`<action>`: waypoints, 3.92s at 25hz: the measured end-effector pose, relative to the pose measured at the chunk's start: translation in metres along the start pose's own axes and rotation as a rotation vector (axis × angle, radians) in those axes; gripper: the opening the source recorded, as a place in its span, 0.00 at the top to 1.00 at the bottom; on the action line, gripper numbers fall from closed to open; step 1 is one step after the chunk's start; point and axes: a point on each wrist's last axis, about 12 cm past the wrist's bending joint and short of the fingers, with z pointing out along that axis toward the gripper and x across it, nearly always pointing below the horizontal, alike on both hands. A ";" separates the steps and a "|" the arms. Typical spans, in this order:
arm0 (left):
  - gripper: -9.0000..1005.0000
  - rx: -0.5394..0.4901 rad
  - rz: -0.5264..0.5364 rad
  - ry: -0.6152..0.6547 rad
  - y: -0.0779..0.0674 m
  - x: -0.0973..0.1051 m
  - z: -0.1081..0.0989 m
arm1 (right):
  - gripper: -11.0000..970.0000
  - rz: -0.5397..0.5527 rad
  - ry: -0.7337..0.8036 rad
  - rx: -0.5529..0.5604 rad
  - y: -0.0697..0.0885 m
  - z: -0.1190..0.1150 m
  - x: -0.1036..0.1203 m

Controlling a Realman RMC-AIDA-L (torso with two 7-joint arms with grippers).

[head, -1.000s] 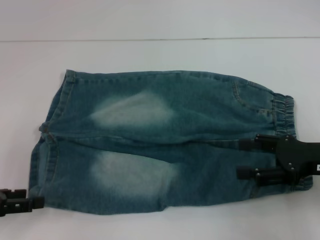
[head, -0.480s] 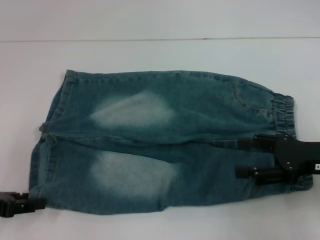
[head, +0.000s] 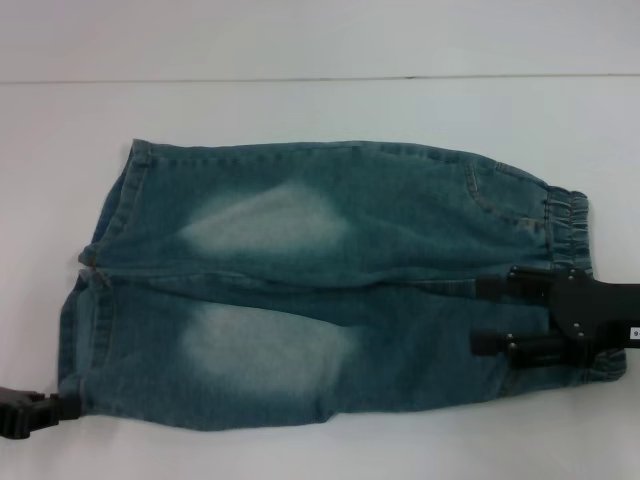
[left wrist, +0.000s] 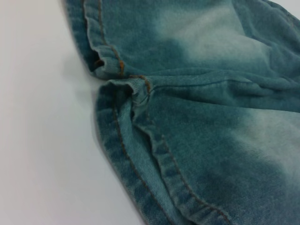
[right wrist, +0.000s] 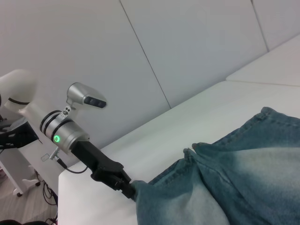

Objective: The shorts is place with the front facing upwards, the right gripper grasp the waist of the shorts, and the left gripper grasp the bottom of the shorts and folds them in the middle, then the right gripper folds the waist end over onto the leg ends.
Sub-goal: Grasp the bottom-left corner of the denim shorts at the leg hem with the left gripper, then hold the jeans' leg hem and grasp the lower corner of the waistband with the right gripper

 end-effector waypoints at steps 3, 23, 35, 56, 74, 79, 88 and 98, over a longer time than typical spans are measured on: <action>0.82 0.010 0.000 -0.004 -0.001 0.000 -0.001 | 0.03 -0.001 0.002 0.006 -0.001 0.000 0.000; 0.96 0.082 -0.036 -0.080 -0.005 -0.030 -0.016 | 0.03 0.213 0.080 0.141 -0.019 -0.032 -0.055; 0.96 0.100 -0.014 -0.082 -0.009 -0.042 -0.013 | 0.03 0.188 0.605 0.218 -0.022 -0.038 -0.077; 0.96 0.113 -0.007 -0.101 -0.010 -0.044 -0.011 | 0.03 0.161 0.911 0.236 -0.024 -0.029 -0.065; 0.94 0.113 -0.007 -0.100 -0.010 -0.043 -0.010 | 0.04 0.129 0.916 0.223 -0.024 -0.011 -0.059; 0.94 0.113 -0.007 -0.098 -0.011 -0.042 -0.010 | 0.04 0.111 0.892 0.210 -0.023 -0.009 -0.062; 0.93 0.113 -0.005 -0.098 -0.011 -0.043 -0.009 | 0.17 0.085 0.875 0.193 -0.022 -0.007 -0.063; 0.92 0.114 -0.004 -0.098 -0.011 -0.042 -0.008 | 0.60 0.077 0.863 0.196 -0.023 -0.006 -0.065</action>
